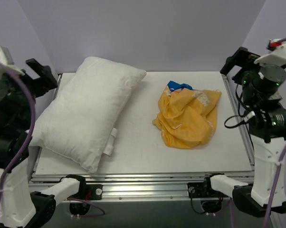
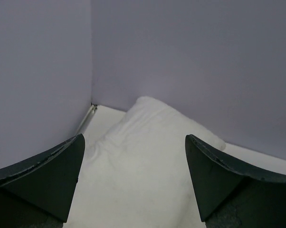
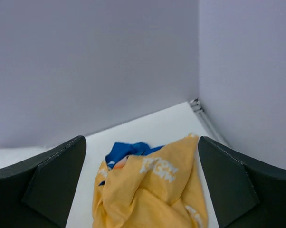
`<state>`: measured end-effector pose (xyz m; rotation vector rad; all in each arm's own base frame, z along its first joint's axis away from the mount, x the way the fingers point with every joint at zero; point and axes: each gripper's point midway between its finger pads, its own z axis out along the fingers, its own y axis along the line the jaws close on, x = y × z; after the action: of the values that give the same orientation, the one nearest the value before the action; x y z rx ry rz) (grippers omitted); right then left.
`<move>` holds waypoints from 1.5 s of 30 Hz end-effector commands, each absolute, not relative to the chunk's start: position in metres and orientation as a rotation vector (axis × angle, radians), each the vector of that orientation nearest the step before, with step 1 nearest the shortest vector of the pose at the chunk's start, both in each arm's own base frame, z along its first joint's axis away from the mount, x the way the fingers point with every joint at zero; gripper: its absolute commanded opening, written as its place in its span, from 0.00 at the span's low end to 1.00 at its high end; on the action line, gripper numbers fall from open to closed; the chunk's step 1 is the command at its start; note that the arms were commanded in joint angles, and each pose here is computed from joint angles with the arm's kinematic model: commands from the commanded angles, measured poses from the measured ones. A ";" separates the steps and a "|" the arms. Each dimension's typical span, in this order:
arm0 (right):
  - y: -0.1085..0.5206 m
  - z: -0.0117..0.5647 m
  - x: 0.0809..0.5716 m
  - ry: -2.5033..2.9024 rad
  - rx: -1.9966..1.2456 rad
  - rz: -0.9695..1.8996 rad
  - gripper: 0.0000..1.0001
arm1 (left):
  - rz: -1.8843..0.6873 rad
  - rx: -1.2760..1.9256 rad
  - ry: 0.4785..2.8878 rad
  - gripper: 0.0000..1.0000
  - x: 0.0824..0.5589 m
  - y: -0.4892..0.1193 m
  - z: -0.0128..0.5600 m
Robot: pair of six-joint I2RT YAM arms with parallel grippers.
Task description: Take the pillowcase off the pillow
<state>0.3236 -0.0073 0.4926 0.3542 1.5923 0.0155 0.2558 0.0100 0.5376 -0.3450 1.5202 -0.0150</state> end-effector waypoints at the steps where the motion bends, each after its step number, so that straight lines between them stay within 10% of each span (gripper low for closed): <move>1: -0.051 0.518 0.280 1.527 0.423 -0.220 1.00 | 0.157 -0.347 1.452 0.94 0.204 0.044 0.566; 12: -0.070 0.589 0.195 1.223 0.398 -0.251 1.00 | 0.170 -0.329 1.298 0.94 0.150 0.064 0.607; 45: -0.066 0.583 0.184 1.197 0.376 -0.223 1.00 | 0.162 -0.352 1.271 0.94 0.138 0.073 0.597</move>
<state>0.1890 -0.0664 0.5710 0.3721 1.2525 -0.2393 0.1406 0.0722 0.5919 -0.3387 1.2975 0.1827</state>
